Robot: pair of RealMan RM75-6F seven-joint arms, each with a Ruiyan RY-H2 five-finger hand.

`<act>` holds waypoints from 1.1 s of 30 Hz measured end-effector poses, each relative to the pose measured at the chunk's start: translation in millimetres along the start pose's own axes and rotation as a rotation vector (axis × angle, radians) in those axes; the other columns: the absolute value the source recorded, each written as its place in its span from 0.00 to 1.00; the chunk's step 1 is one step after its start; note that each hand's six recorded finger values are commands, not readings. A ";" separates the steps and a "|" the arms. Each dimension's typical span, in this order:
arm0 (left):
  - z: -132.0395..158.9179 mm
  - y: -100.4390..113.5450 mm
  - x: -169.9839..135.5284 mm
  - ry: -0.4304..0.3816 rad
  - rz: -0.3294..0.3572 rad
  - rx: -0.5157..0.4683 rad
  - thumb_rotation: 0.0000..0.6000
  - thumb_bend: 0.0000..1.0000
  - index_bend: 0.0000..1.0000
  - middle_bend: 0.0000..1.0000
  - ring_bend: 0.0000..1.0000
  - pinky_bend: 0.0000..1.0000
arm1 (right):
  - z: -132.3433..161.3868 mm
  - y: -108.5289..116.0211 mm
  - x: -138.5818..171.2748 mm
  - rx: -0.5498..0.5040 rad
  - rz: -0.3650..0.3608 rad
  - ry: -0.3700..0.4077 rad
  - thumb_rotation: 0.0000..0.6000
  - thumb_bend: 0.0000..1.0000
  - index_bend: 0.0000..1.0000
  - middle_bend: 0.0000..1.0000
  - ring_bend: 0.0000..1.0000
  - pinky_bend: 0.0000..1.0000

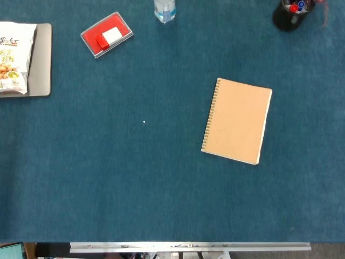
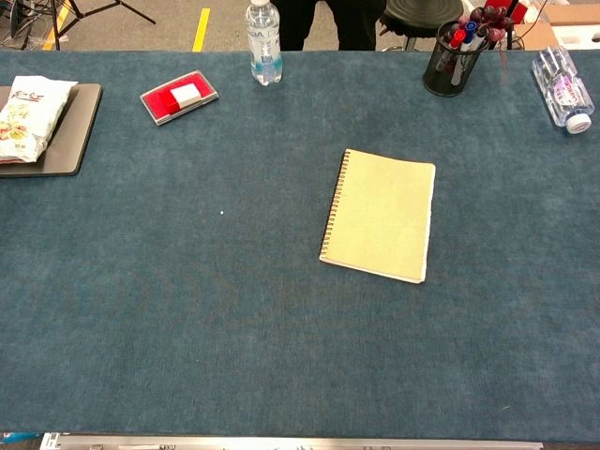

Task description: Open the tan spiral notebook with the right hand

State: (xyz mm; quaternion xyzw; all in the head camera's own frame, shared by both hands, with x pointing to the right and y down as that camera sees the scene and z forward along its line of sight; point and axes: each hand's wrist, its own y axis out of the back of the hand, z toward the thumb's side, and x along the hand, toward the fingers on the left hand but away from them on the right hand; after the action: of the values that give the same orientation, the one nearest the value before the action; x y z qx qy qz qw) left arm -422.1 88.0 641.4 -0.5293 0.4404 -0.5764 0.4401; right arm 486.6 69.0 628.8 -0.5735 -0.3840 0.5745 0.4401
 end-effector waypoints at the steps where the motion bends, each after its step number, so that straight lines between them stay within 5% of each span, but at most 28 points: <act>1: 0.0 0.2 -0.4 0.000 0.000 0.000 1.00 0.33 0.61 0.59 0.55 0.83 | 0.8 -0.4 -0.4 0.000 0.001 0.003 1.00 0.39 0.32 0.26 0.52 0.74; 10: -2.3 6.0 -6.5 0.011 0.021 -0.006 1.00 0.33 0.61 0.59 0.55 0.83 | 5.9 -9.3 -5.5 0.005 0.036 0.025 1.00 0.38 0.32 0.26 0.49 0.73; 15: -4.2 5.1 -7.5 0.023 0.016 0.002 1.00 0.33 0.61 0.59 0.55 0.83 | 9.6 -13.8 -7.6 0.001 0.037 0.042 1.00 0.34 0.32 0.27 0.31 0.47; 21: -1.4 5.8 -11.9 0.015 0.017 -0.002 1.00 0.33 0.61 0.59 0.55 0.83 | 24.9 -24.1 -7.6 0.013 0.040 0.110 1.00 0.10 0.21 0.18 0.13 0.24; 25: -1.8 4.5 -12.7 0.014 0.009 -0.004 1.00 0.33 0.61 0.59 0.55 0.83 | 33.1 -31.0 -10.5 0.038 0.016 0.156 1.00 0.01 0.15 0.12 0.09 0.21; 33: -2.5 3.7 -12.5 0.017 0.001 -0.009 1.00 0.33 0.61 0.59 0.55 0.83 | 67.3 -47.6 -30.4 0.121 -0.008 0.328 1.00 0.00 0.13 0.11 0.08 0.21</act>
State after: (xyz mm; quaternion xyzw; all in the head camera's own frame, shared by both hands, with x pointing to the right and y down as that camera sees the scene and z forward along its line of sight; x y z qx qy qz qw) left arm -423.9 99.5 634.9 -0.5261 0.4469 -0.5786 0.4345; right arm 421.3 59.6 686.7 -0.6305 -0.2741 0.4933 0.5330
